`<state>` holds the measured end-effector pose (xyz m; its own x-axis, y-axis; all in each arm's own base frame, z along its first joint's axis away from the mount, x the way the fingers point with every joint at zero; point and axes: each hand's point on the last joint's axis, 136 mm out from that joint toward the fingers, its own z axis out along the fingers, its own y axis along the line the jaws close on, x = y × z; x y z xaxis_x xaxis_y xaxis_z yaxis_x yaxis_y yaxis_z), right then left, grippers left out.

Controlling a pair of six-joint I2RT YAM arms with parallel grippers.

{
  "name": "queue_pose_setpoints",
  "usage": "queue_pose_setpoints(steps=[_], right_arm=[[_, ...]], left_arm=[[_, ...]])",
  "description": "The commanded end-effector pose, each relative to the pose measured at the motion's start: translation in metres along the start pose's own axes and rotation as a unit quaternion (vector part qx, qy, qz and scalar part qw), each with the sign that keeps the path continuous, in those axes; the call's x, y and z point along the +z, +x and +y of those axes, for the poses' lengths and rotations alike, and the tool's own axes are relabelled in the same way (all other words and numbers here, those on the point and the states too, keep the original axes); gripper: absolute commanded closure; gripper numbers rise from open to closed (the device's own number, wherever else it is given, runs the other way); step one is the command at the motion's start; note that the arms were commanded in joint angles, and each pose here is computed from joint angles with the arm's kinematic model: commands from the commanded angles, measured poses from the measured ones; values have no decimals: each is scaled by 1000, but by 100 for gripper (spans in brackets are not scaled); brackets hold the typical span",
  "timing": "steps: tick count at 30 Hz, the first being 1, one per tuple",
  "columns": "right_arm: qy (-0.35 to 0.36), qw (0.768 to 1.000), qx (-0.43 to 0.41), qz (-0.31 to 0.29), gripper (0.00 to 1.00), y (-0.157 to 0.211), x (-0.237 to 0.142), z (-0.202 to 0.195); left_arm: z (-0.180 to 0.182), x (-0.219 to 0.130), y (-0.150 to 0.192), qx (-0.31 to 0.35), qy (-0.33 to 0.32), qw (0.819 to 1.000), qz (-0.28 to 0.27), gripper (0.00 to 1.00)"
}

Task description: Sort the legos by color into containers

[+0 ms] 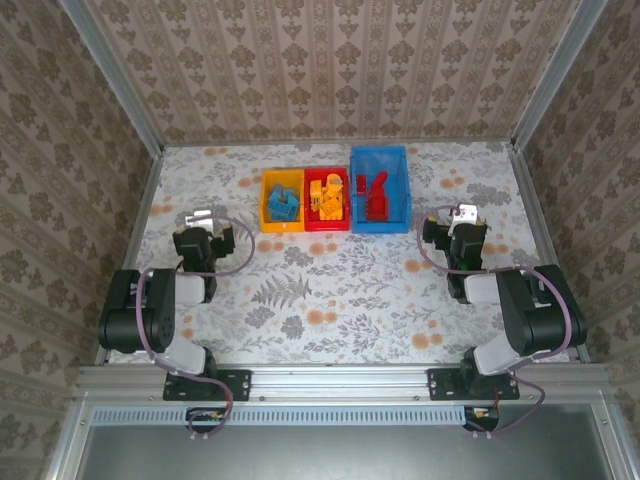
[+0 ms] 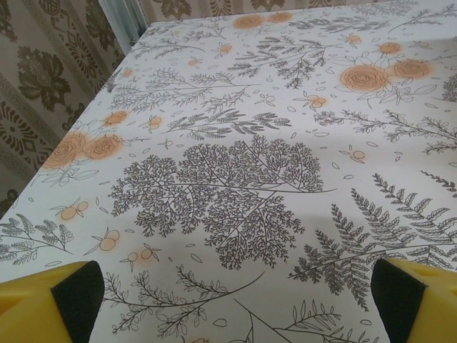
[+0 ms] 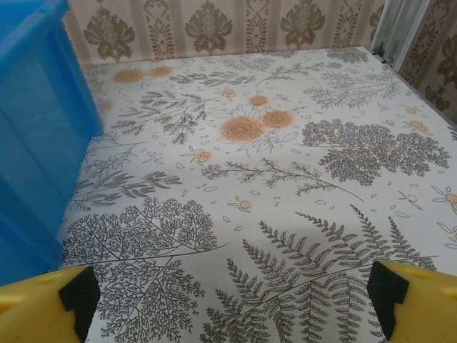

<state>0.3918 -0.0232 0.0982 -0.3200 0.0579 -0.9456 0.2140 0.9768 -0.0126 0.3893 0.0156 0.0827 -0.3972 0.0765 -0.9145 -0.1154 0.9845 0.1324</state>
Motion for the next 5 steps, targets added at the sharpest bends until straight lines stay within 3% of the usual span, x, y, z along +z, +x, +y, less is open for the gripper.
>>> queue_pose_setpoints(steps=[1, 5], right_arm=[[9, 1000, -4, -3, 0, -3, 2, -2], [8, 1000, -4, -6, 0, -3, 1, -2]], left_arm=[[2, 1, -14, -8, 2, 1000, -23, 0], [1, 1, -14, -9, 3, 1000, -23, 0]])
